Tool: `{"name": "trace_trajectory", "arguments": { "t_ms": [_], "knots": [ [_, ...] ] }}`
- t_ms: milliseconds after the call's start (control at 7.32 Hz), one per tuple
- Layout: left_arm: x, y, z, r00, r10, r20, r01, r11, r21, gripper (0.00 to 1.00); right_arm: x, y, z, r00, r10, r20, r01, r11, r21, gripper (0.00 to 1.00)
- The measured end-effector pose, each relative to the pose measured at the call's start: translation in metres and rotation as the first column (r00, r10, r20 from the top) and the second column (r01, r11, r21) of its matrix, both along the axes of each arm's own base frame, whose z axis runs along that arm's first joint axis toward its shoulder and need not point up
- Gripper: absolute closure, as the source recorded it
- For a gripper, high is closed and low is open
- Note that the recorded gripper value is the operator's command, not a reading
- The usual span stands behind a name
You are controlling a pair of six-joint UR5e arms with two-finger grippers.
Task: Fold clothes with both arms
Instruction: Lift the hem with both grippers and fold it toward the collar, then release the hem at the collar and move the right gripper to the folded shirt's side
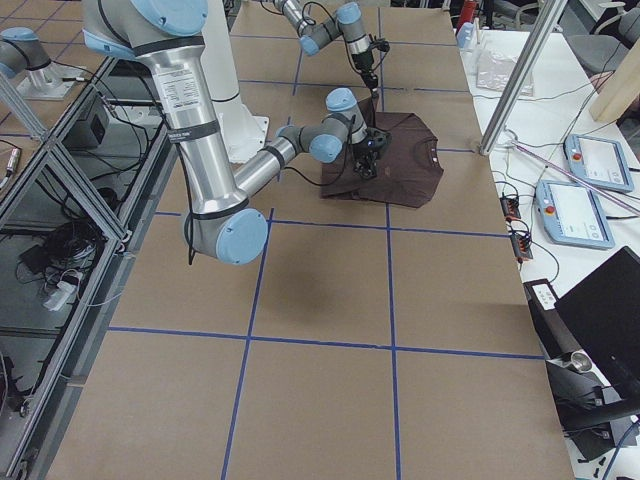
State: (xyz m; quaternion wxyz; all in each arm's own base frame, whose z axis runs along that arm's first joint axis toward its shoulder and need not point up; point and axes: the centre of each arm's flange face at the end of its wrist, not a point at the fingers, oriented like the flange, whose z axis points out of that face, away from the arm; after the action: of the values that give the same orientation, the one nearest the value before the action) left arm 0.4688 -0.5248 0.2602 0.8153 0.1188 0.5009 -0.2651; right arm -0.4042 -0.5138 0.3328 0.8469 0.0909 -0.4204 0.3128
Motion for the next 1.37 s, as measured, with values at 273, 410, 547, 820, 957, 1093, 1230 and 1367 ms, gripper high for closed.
{"name": "trace_trajectory", "arguments": {
  "t_ms": [273,410,547,820,957,1093,1230,1367],
  "knots": [
    [0.001,-0.048,0.012,0.997,-0.046,0.062,0.042,0.997,0.057,1.00,0.000,-0.068,0.022,0.996,0.018,-0.092,-0.018,1.000,-0.004,1.00],
    [-0.003,-0.062,0.016,0.995,-0.049,0.091,0.041,0.996,0.081,1.00,-0.003,-0.094,0.024,0.993,0.029,-0.117,-0.031,0.999,-0.014,1.00],
    [-0.003,-0.072,0.021,0.992,-0.048,0.119,0.037,0.995,0.098,1.00,-0.006,-0.114,0.024,0.990,0.038,-0.134,-0.042,0.999,-0.024,1.00],
    [0.007,-0.087,0.025,0.988,-0.052,0.147,0.037,0.994,0.102,0.95,-0.013,-0.133,0.021,0.988,0.044,-0.148,-0.050,0.998,-0.036,0.94],
    [0.013,-0.093,0.027,0.987,-0.052,0.151,0.037,0.994,0.101,0.76,-0.016,-0.137,0.019,0.988,0.044,-0.150,-0.050,0.998,-0.038,0.68],
    [0.018,-0.097,0.032,0.987,-0.052,0.151,0.037,0.994,0.102,0.70,-0.020,-0.138,0.018,0.988,0.041,-0.151,-0.048,0.998,-0.039,0.64],
    [0.021,-0.098,0.040,0.987,-0.049,0.155,0.034,0.994,0.099,0.65,-0.027,-0.137,0.016,0.988,0.035,-0.151,-0.041,0.998,-0.037,0.64],
    [0.022,-0.098,0.047,0.986,-0.046,0.161,0.030,0.995,0.098,0.59,-0.034,-0.135,0.015,0.989,0.030,-0.147,-0.035,0.999,-0.032,0.61]
  ]
}}
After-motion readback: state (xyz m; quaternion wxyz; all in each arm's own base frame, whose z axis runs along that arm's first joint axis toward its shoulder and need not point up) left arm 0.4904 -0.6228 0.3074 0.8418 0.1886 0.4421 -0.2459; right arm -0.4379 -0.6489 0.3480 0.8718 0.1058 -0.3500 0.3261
